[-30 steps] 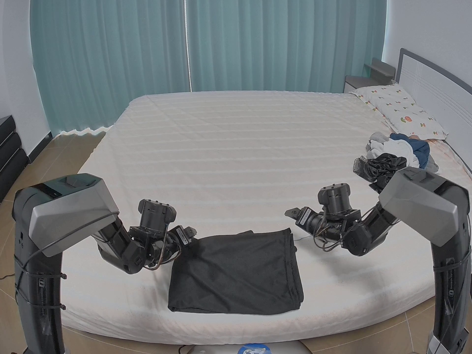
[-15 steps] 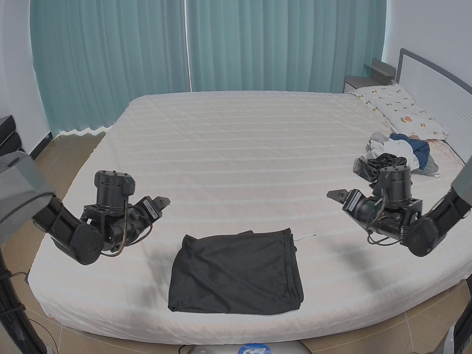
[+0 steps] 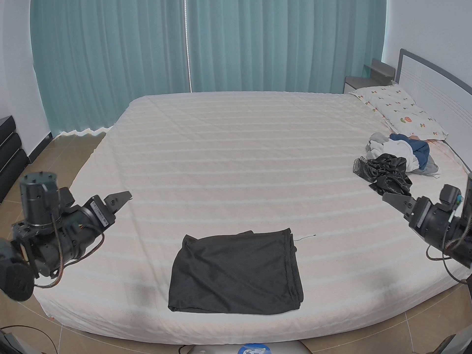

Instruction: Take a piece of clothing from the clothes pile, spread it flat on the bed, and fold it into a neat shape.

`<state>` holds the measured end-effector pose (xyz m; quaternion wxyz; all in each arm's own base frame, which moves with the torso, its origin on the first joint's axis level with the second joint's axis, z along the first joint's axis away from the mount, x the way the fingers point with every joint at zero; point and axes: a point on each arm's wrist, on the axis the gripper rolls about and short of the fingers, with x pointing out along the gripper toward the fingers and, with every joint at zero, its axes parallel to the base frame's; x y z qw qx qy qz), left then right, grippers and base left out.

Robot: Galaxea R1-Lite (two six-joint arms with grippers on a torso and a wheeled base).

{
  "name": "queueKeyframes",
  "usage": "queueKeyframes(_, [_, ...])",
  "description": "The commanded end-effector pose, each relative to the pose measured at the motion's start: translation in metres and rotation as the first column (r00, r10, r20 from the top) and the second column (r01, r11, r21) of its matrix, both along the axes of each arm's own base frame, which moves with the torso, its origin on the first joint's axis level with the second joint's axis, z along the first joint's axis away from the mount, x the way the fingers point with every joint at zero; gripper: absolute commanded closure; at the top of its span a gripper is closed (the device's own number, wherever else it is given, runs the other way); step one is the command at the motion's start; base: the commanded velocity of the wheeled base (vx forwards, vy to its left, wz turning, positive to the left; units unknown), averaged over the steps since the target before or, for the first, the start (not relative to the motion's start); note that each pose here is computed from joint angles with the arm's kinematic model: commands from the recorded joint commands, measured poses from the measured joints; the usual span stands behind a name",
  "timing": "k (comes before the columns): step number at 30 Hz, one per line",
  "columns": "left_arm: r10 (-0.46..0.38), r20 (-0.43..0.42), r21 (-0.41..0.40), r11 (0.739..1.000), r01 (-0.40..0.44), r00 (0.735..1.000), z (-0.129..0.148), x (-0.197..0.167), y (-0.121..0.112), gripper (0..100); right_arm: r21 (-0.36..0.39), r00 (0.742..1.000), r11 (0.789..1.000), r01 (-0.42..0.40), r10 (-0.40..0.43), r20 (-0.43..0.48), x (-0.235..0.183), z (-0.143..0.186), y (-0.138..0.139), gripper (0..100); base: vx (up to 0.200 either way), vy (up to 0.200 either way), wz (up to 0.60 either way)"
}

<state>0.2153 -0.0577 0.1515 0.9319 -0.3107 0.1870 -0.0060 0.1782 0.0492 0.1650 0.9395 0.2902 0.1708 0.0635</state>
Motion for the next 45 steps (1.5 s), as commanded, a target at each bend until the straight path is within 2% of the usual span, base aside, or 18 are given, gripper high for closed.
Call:
queueKeyframes(1, [-0.019,0.119,0.024,1.0,0.016,0.993,0.008,-0.087,0.024,0,-0.01,0.99,0.999,-0.045,0.046,0.135,-0.092,0.019,-0.023,0,0.0,0.0,0.0])
queueKeyframes(6, [-0.013,0.185,0.054,0.999,0.003,0.983,0.013,-0.139,0.039,0,-0.106,0.986,0.994,-0.03,0.046,0.158,-0.149,0.006,-0.042,0,0.0,0.0,0.0])
queueKeyframes(10, [-0.036,0.222,0.129,0.992,0.007,0.974,0.011,-0.18,0.051,0,-0.183,0.976,0.982,0.037,0.004,0.217,-0.185,-0.008,-0.052,0,0.0,0.0,0.0])
queueKeyframes(14, [-0.011,0.263,0.2,0.979,-0.043,0.965,0.01,-0.209,0.061,0,-0.239,0.958,0.966,0.096,-0.024,0.287,-0.204,-0.017,-0.054,0,0.0,0.0,0.0])
queueKeyframes(16, [0.004,0.267,0.218,0.974,-0.065,0.964,0.009,-0.214,0.062,0,-0.255,0.951,0.962,0.094,-0.011,0.309,-0.208,-0.018,-0.054,0,0.0,0.0,0.0])
queueKeyframes(17, [0.046,0.285,0.259,0.958,-0.123,0.957,0.006,-0.224,0.066,0,-0.303,0.935,0.948,0.093,0.022,0.353,-0.215,-0.021,-0.055,0,0.0,0.0,0.0])
queueKeyframes(19, [0.046,0.285,0.259,0.958,-0.123,0.957,0.006,-0.224,0.066,0,-0.303,0.935,0.948,0.093,0.022,0.353,-0.215,-0.021,-0.055,0,0.0,0.0,0.0])
queueKeyframes(20, [0.105,0.332,0.318,0.923,-0.216,0.938,0.002,-0.236,0.068,0,-0.391,0.923,0.913,0.115,0.047,0.382,-0.218,-0.022,-0.056,0,0.0,0.0,0.0])
queueKeyframes(23, [0.149,0.349,0.364,0.888,-0.281,0.925,-0.002,-0.244,0.067,0,-0.405,0.918,0.904,0.133,0.042,0.395,-0.22,-0.019,-0.057,0,0.0,0.0,0.0])
queueKeyframes(24, [0.186,0.355,0.395,0.859,-0.327,0.916,-0.005,-0.249,0.066,0,-0.411,0.922,0.9,0.146,0.027,0.387,-0.219,-0.02,-0.057,0,0.0,0.0,0.0])
queueKeyframes(26, [0.198,0.36,0.411,0.844,-0.346,0.911,-0.007,-0.251,0.065,0,-0.42,0.925,0.893,0.162,0.01,0.379,-0.219,-0.021,-0.057,0,0.0,0.0,0.0])
queueKeyframes(27, [0.199,0.374,0.432,0.827,-0.36,0.906,-0.01,-0.255,0.064,0,-0.434,0.928,0.877,0.204,-0.032,0.371,-0.218,-0.023,-0.057,0,0.0,0.0,0.0])
queueKeyframes(33, [0.14,0.382,0.481,0.814,-0.326,0.913,-0.021,-0.257,0.063,0,-0.456,0.937,0.845,0.28,-0.135,0.323,-0.216,-0.017,-0.057,0,0.0,0.0,0.0])
queueKeyframes(34, [0.115,0.373,0.493,0.816,-0.302,0.921,-0.027,-0.256,0.063,0,-0.465,0.936,0.83,0.309,-0.179,0.302,-0.216,-0.013,-0.056,0,0.0,0.0,0.0])
queueKeyframes(37, [0.055,0.368,0.504,0.827,-0.249,0.928,-0.038,-0.255,0.061,0,-0.482,0.939,0.813,0.326,-0.221,0.263,-0.218,-0.022,-0.054,0,0.0,0.0,0.0])
queueKeyframes(41, [-0.015,0.358,0.507,0.843,-0.181,0.933,-0.044,-0.253,0.06,0,-0.49,0.946,0.814,0.312,-0.214,0.245,-0.225,-0.041,-0.053,0,0.0,0.0,0.0])
queueKeyframes(44, [-0.085,0.355,0.501,0.858,-0.112,0.931,-0.041,-0.253,0.058,0,-0.507,0.96,0.83,0.233,-0.112,0.258,-0.223,-0.063,-0.051,0,0.0,0.0,0.0])
queueKeyframes(45, [-0.087,0.355,0.5,0.859,-0.11,0.931,-0.04,-0.253,0.058,0,-0.506,0.959,0.831,0.23,-0.107,0.261,-0.223,-0.063,-0.051,0,0.0,0.0,0.0])
